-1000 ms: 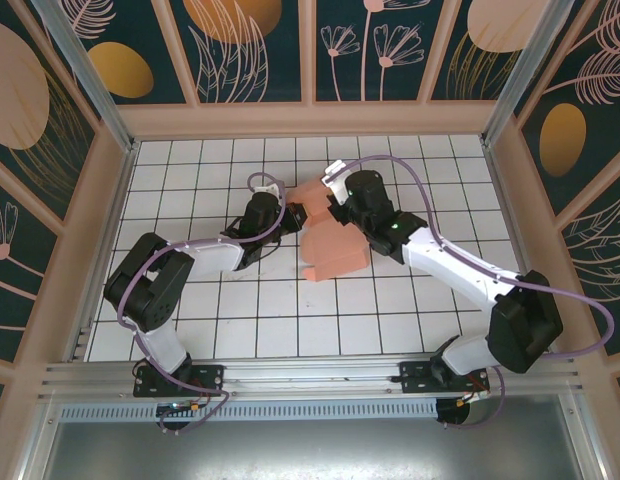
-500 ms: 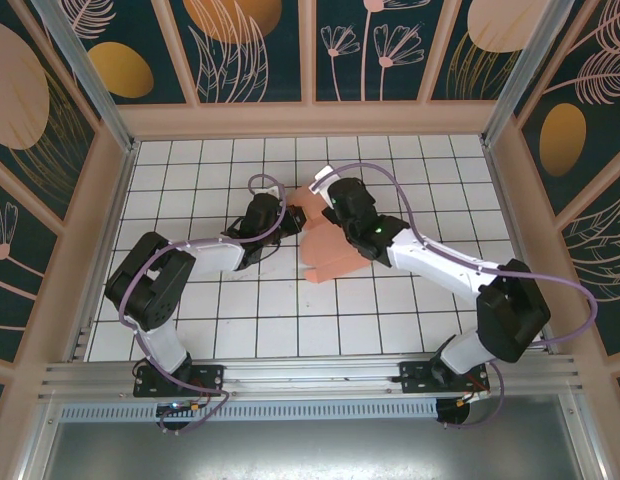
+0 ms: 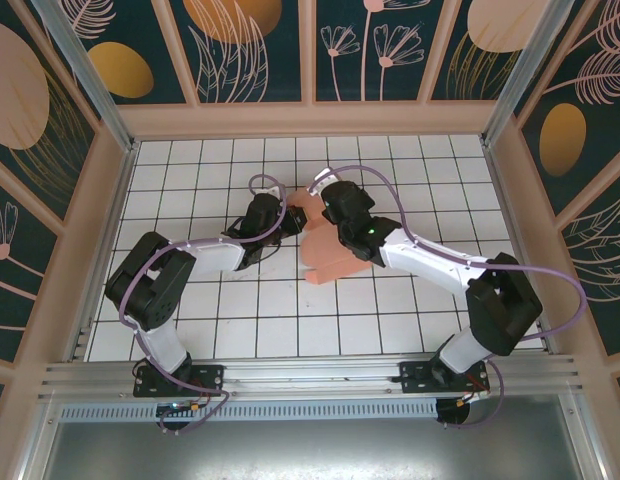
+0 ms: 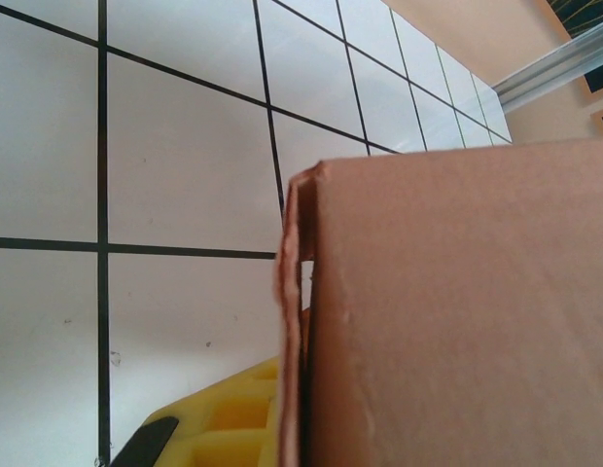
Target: Fold the paper box
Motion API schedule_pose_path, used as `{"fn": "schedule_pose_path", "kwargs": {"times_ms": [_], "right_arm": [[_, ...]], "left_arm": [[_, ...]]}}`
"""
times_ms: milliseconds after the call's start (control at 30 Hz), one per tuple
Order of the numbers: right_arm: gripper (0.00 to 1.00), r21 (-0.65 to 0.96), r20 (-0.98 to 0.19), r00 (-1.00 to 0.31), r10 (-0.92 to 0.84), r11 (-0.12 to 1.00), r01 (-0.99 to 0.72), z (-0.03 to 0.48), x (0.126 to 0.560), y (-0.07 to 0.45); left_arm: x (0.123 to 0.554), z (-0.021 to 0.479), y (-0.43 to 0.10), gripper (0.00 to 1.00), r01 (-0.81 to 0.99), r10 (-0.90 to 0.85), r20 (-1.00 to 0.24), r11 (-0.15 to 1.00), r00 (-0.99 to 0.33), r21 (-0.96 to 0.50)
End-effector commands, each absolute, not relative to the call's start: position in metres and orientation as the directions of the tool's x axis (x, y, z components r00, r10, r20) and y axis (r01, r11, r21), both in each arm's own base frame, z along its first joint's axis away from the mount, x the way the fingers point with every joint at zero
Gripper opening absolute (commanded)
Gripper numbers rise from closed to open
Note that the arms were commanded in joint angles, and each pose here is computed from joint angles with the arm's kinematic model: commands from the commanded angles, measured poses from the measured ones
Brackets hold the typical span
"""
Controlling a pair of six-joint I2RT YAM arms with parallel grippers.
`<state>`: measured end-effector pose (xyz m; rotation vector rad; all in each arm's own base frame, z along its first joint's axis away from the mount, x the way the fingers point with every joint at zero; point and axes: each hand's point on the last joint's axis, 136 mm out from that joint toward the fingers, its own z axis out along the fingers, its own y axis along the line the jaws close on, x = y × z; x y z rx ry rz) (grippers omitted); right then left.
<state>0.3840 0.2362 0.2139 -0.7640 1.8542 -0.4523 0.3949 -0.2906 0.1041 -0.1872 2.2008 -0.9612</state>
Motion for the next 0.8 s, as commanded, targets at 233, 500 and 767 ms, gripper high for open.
{"fn": "schedule_pose_path", "kwargs": {"times_ms": [233,500,767], "right_arm": [[0.13,-0.690,-0.639,-0.310,-0.704,0.703,-0.175,0.203,0.386,0.220],[0.00,-0.710,-0.625,-0.317,-0.713,0.688,-0.149,0.197,0.388,0.218],[0.20,-0.730,-0.642,-0.287,-0.711,0.682,-0.056,0.210,0.390,0.215]], "left_arm": [[0.401,0.133,-0.306,0.00,0.202,-0.410,-0.570,0.658,-0.712,-0.725],[0.401,0.131,-0.306,0.00,0.198,-0.408,-0.568,0.661,-0.715,-0.724],[0.402,0.131,-0.305,0.00,0.189,-0.413,-0.563,0.661,-0.716,-0.726]]}}
